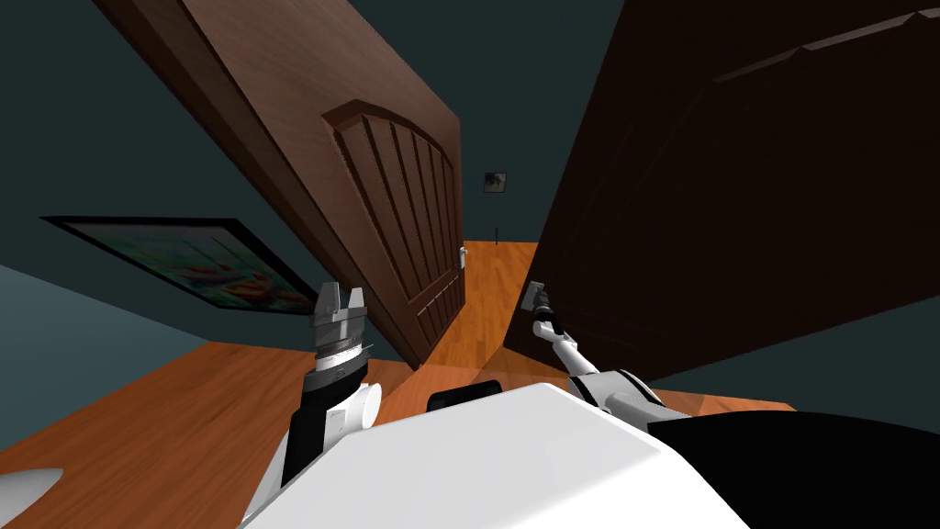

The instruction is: Push the door open

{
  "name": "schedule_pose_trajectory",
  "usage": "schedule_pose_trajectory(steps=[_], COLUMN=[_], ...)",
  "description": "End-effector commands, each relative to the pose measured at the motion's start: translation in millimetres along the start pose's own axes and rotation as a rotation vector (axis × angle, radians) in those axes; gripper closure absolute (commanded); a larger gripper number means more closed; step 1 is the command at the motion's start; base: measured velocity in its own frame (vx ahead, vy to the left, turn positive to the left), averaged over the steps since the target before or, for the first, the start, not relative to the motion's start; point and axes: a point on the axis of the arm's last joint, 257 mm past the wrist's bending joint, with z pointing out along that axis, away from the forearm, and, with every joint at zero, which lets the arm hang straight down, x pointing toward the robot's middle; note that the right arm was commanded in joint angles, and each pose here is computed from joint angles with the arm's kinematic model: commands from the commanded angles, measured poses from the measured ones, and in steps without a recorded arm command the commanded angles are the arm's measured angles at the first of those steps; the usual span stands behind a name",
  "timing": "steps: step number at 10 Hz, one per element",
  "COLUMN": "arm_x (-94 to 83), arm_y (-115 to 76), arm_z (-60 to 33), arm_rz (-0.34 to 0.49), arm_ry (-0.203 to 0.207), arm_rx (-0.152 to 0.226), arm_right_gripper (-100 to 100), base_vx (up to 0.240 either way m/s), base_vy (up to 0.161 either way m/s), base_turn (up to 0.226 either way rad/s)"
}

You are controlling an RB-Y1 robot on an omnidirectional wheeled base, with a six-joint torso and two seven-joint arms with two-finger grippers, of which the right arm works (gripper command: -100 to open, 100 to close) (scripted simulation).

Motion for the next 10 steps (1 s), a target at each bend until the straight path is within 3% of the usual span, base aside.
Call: schedule_pose_trajectory(steps=[1, 2, 9, 10], arm_x=[-18.5, -18.5, -40.9, -40.6], arm_y=[14.6, 14.6, 7.3, 7.9], arm_z=[9.4, 9.4, 12.6, 12.8], arm_rz=[-0.011, -0.011, -0.009, -0.008], arm_ry=[-0.045, -0.045, -0.162, -0.161], arm_rx=[-0.031, -0.031, -0.012, -0.014], arm_right_gripper=[100, 100, 100, 100], base_vx=[0.084, 0.069, 0.089, 0.061], base_vy=[-0.018, -0.011, -0.025, -0.018], base_turn=[0.02, 0.003, 0.016, 0.0])
